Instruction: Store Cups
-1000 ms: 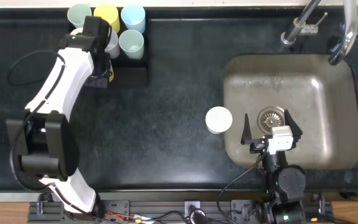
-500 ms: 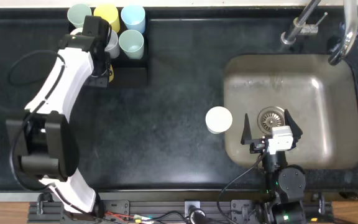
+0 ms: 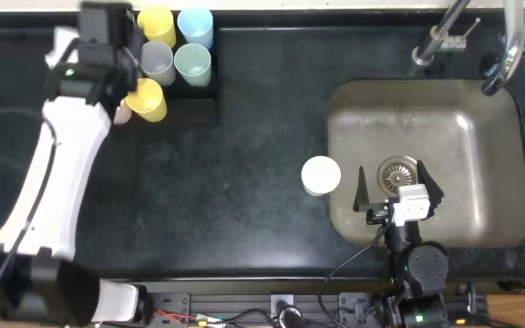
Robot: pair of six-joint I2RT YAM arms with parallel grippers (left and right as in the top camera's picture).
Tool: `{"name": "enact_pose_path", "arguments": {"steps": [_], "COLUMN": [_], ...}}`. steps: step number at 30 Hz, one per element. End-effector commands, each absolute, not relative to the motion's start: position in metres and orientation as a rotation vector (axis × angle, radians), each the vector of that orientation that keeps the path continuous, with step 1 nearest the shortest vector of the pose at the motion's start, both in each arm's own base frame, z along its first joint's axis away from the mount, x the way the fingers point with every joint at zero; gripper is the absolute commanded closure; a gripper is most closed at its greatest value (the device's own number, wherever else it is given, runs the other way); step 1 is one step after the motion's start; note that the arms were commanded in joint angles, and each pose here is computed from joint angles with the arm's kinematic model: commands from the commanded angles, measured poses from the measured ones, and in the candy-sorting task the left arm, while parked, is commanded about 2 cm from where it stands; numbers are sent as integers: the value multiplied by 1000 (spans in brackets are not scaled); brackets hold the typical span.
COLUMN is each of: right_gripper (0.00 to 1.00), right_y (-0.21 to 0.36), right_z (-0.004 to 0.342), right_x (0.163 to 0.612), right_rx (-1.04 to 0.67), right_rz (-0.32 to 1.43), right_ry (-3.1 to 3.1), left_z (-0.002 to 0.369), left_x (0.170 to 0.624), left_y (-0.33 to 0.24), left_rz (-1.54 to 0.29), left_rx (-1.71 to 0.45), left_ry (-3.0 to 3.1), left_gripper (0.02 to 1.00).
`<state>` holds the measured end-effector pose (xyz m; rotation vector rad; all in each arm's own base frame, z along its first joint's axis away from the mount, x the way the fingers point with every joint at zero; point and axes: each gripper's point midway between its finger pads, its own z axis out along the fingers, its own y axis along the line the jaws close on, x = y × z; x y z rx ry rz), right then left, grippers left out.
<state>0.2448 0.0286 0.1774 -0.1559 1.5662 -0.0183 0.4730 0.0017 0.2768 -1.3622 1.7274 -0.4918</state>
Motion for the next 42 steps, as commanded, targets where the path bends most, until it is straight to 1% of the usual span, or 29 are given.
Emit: {"name": "enact_pose_path", "arguments": {"steps": [1,3,5,8,10,12,15,21,31,37,42], "right_gripper": [3,5,3,3,3,3,3,3,5,5,3], "right_y": [26,26,26,26,26,26,26,26,26,27,26], "right_z": [174,174,174,174,174,174,174,174,174,174,174], "right_x": [245,245,245,245,245,245,245,245,245,245,245], "right_rx": [-148,-148,-148,-147,-148,-147,-148,-148,-148,-148,-148], "right_rz": [-26,-26,-26,-26,-26,-26,-26,-26,-26,-25,-26], "right_ry": [1565,1565,1565,1565,1565,1565,1565,1565,1565,1565,1565], "left_z": [380,413,435,454,460,463,459,433,385,334,279], "left_x": [475,472,465,452,443,434,419,381,298,255,243], "left_y": [-3,-18,-32,-49,-57,-62,-58,-44,-16,-17,-18], "left_rz": [-247,-185,-124,-44,-19,-17,-12,-18,27,30,2], "left_rx": [-620,-375,-187,19,114,176,176,191,170,168,151], "left_ry": [1721,1676,1635,1575,1531,1484,1433,1394,1361,1326,1346], "left_gripper": [180,178,148,97,29,18,18,20,20,20,18]}}
